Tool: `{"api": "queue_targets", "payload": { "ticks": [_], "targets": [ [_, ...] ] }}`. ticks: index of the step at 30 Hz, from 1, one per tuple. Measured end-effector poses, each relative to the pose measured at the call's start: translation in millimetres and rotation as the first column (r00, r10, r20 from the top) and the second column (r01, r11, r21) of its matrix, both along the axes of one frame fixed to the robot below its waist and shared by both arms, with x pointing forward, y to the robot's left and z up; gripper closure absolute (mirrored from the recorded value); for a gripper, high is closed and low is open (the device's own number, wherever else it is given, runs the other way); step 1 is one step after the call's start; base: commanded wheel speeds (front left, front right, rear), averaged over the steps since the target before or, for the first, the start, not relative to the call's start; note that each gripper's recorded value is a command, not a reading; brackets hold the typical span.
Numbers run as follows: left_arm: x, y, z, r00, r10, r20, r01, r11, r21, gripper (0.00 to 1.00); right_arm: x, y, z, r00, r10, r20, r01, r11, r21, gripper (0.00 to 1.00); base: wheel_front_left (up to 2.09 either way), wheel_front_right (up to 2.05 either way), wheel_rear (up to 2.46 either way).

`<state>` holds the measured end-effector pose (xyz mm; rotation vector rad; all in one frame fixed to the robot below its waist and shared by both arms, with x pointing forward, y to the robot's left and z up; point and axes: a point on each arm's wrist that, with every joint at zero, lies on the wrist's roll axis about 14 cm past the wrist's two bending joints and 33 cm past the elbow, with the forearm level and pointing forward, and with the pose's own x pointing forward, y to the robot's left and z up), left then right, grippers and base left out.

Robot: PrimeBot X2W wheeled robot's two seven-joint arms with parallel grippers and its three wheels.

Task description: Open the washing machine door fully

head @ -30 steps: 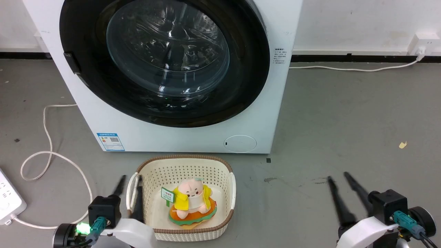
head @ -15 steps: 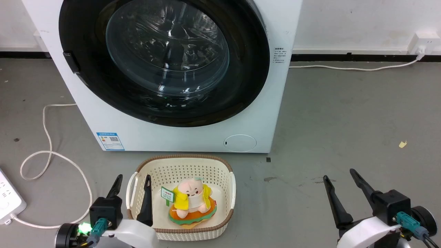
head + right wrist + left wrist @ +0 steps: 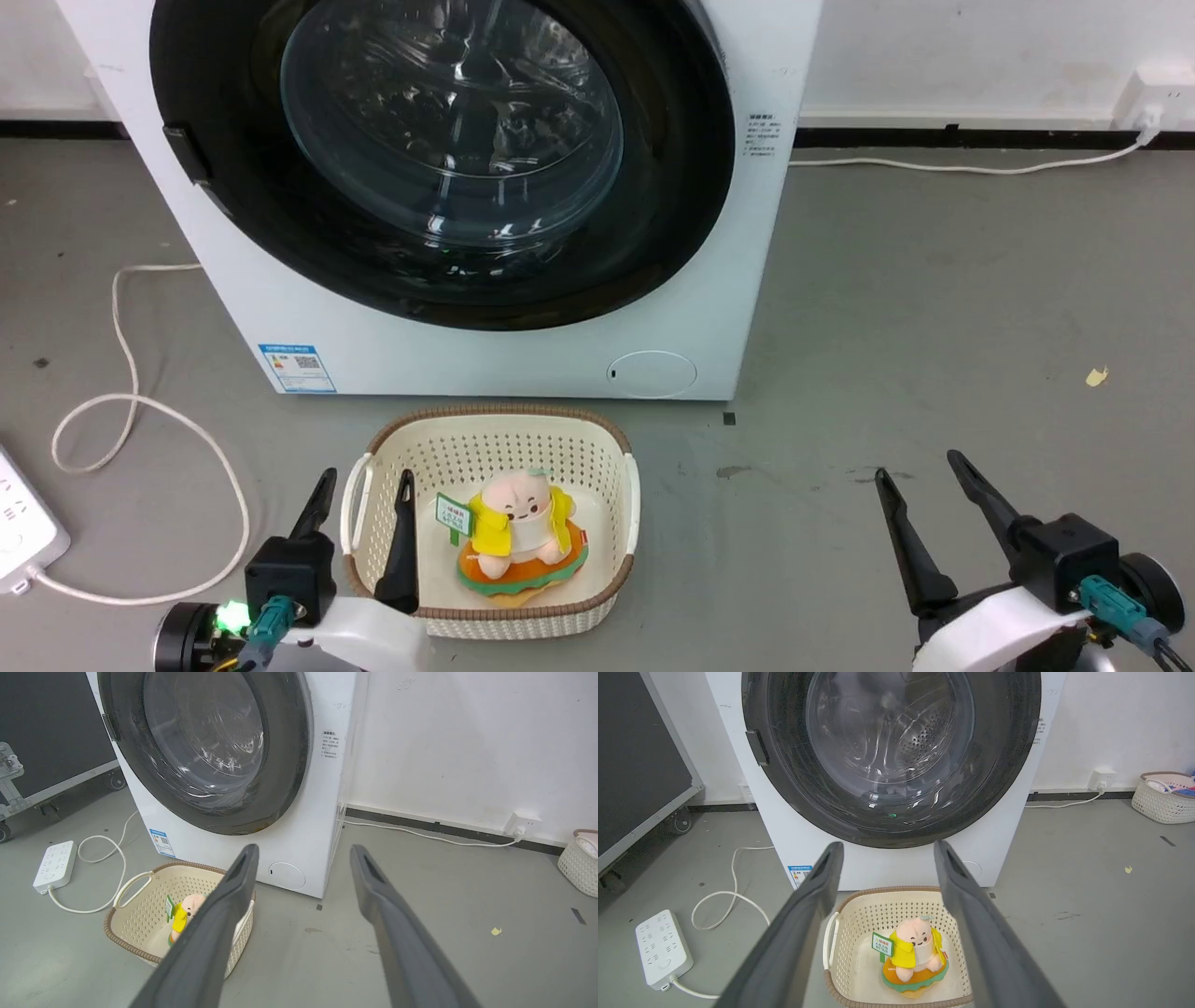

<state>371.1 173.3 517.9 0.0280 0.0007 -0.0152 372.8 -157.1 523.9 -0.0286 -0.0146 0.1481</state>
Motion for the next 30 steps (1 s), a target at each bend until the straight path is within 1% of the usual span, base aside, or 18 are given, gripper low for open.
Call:
{"api": "queue_targets", "payload": {
  "ticks": [3, 4, 5, 12, 14, 15, 16, 17, 18, 21, 22, 23, 24, 25, 26, 27, 29, 30],
  "targets": [
    [0.9, 0.4, -2.2, 1.000, 0.001, -0.003, -0.001, 1.000, -0.001, 0.00, 2.5, 1.9, -1.2, 1.000, 0.008, -0.004, -0.008, 1.000, 0.007, 0.00, 0.00, 0.00, 0.00],
    [2.1, 0.6, -3.1, 1.000, 0.002, -0.002, -0.002, 1.000, -0.003, 0.00, 6.6, 3.1, 0.3, 1.000, 0.014, 0.000, -0.014, 1.000, 0.016, 0.55, 0.00, 0.00, 0.00],
    [2.1, 0.6, -3.1, 1.000, 0.002, -0.002, -0.002, 1.000, -0.003, 0.00, 6.6, 3.1, 0.3, 1.000, 0.014, 0.000, -0.014, 1.000, 0.016, 1.00, 0.00, 0.00, 0.00],
    [9.2, 2.6, -5.3, 1.000, 0.009, -0.001, -0.009, 1.000, -0.010, 0.00, 27.5, 6.7, 14.4, 0.999, 0.034, 0.030, -0.036, 0.998, 0.055, 1.00, 0.00, 0.00, 0.00],
    [11.3, 3.2, -6.2, 1.000, 0.010, 0.000, -0.010, 1.000, -0.010, 0.00, 34.3, 7.6, 18.0, 0.999, 0.037, 0.035, -0.040, 0.996, 0.080, 1.00, 0.00, 0.00, 0.00],
    [14.3, 3.8, -5.8, 1.000, 0.012, 0.003, -0.012, 1.000, -0.014, 0.00, 42.0, 6.8, 21.9, 0.999, 0.034, 0.040, -0.038, 0.993, 0.110, 1.00, 0.00, 0.00, 0.00],
    [14.3, 3.8, -5.8, 1.000, 0.012, 0.003, -0.012, 1.000, -0.014, 0.00, 42.0, 6.8, 21.9, 0.999, 0.034, 0.040, -0.038, 0.993, 0.110, 1.00, 0.00, 0.00, 0.00],
    [16.3, 4.3, -6.2, 1.000, 0.014, 0.006, -0.014, 1.000, -0.016, 0.00, 50.4, 5.3, 25.6, 0.999, 0.028, 0.040, -0.034, 0.988, 0.153, 1.00, 0.00, 0.00, 0.00],
    [16.3, 4.3, -6.2, 1.000, 0.014, 0.006, -0.014, 1.000, -0.016, 0.00, 50.4, 5.3, 25.6, 0.999, 0.028, 0.040, -0.034, 0.988, 0.153, 1.00, 0.00, 0.00, 0.00],
    [19.8, 6.1, -7.6, 1.000, 0.023, 0.004, -0.023, 0.999, -0.024, 0.00, 64.8, 2.5, 32.1, 0.999, 0.017, 0.041, -0.025, 0.977, 0.213, 1.00, 0.00, 0.00, 0.00],
    [20.7, 8.4, -8.9, 0.999, 0.034, 0.005, -0.034, 0.999, -0.036, 0.00, 74.1, 1.2, 34.7, 0.999, 0.012, 0.036, -0.020, 0.968, 0.251, 1.00, 0.00, 0.00, 0.00],
    [20.7, 8.4, -8.9, 0.999, 0.034, 0.005, -0.034, 0.999, -0.036, 0.00, 74.1, 1.2, 34.7, 0.999, 0.012, 0.036, -0.020, 0.968, 0.251, 1.00, 0.00, 0.00, 0.00],
    [22.0, 9.6, -10.3, 0.999, 0.038, 0.002, -0.037, 0.999, -0.035, 0.00, 83.3, 1.1, 35.2, 1.000, 0.011, 0.023, -0.018, 0.957, 0.290, 1.00, 0.00, 0.00, 0.00],
    [22.0, 9.6, -10.3, 0.999, 0.038, 0.002, -0.037, 0.999, -0.035, 0.00, 83.3, 1.1, 35.2, 1.000, 0.011, 0.023, -0.018, 0.957, 0.290, 1.00, 0.00, 0.00, 0.00],
    [24.1, 10.8, -10.4, 0.999, 0.042, 0.006, -0.041, 0.999, -0.036, 0.00, 93.1, 0.4, 35.7, 1.000, 0.011, 0.011, -0.014, 0.944, 0.328, 1.00, 0.00, 0.00, 0.00],
    [24.1, 10.8, -10.4, 0.999, 0.042, 0.006, -0.041, 0.999, -0.036, 0.00, 93.1, 0.4, 35.7, 1.000, 0.011, 0.011, -0.014, 0.944, 0.328, 1.00, 0.00, 0.00, 0.00],
    [25.8, 13.0, -13.6, 0.999, 0.048, 0.000, -0.048, 0.998, -0.034, 0.00, 108.1, -1.4, 34.0, 1.000, 0.012, -0.017, -0.005, 0.924, 0.382, 1.00, 0.00, 0.00, 0.00],
    [25.8, 13.0, -13.6, 0.999, 0.048, 0.000, -0.048, 0.998, -0.034, 0.00, 108.1, -1.4, 34.0, 1.000, 0.012, -0.017, -0.005, 0.924, 0.382, 1.00, 0.00, 0.00, 0.00]
  ]
}}
